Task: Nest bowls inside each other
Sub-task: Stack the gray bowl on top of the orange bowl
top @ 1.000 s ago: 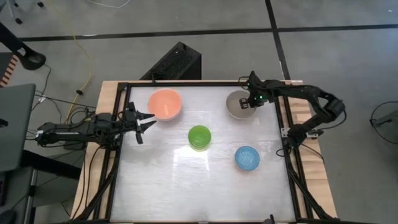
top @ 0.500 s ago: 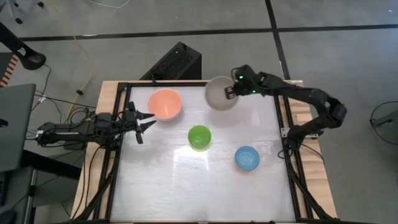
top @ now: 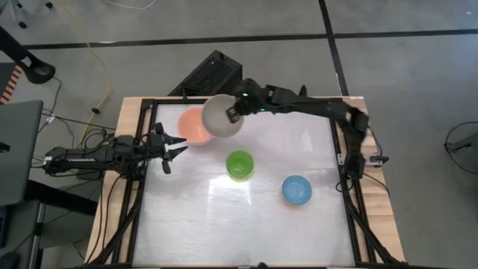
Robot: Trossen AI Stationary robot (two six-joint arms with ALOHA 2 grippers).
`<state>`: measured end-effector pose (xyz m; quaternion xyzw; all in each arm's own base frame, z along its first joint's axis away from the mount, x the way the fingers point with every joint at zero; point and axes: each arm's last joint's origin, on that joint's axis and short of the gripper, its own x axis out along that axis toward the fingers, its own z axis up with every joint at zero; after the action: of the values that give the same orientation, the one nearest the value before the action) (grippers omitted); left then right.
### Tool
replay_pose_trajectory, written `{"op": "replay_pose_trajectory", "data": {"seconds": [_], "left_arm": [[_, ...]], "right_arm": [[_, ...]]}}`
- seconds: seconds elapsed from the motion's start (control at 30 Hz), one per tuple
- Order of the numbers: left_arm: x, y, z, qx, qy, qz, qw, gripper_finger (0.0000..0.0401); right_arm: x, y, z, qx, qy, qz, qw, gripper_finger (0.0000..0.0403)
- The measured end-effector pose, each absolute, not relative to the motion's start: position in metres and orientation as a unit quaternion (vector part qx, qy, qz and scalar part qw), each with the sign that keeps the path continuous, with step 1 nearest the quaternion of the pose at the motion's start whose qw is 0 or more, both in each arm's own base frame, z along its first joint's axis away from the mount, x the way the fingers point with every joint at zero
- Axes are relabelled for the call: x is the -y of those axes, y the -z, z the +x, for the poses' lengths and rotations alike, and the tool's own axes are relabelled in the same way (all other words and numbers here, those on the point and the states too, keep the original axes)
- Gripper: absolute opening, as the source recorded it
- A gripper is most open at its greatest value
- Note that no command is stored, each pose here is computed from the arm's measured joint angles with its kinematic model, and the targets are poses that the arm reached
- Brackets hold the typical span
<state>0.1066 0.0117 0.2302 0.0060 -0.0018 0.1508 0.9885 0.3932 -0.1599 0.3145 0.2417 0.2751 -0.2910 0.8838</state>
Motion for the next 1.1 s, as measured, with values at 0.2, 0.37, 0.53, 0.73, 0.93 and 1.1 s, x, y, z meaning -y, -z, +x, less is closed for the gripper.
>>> {"op": "replay_pose_trajectory", "data": {"seconds": [0.2,0.37,0.53,0.73,0.93,1.1], "left_arm": [[-0.011,-0.23,0.107,0.002,-0.142,0.003,0.99,0.0128],[-0.011,-0.23,0.107,0.002,-0.142,0.003,0.99,0.0128],[-0.011,-0.23,0.107,0.001,-0.142,0.003,0.99,0.0128],[-0.011,-0.23,0.107,0.0,-0.141,0.008,0.99,0.0128],[-0.011,-0.23,0.107,-0.001,-0.141,0.01,0.99,0.0128],[-0.011,-0.23,0.107,-0.001,-0.141,0.01,0.99,0.0128]], "right_arm": [[0.173,-0.311,0.443,-0.258,0.248,0.245,0.901,0.0005],[0.181,-0.297,0.474,-0.253,0.242,0.254,0.902,0.0005],[0.184,-0.283,0.49,-0.275,0.192,0.275,0.901,0.0006],[0.184,-0.284,0.491,-0.282,0.187,0.277,0.899,0.0006],[0.185,-0.279,0.488,-0.306,0.19,0.275,0.892,0.0006],[0.185,-0.28,0.489,-0.298,0.189,0.274,0.894,0.0006]]}}
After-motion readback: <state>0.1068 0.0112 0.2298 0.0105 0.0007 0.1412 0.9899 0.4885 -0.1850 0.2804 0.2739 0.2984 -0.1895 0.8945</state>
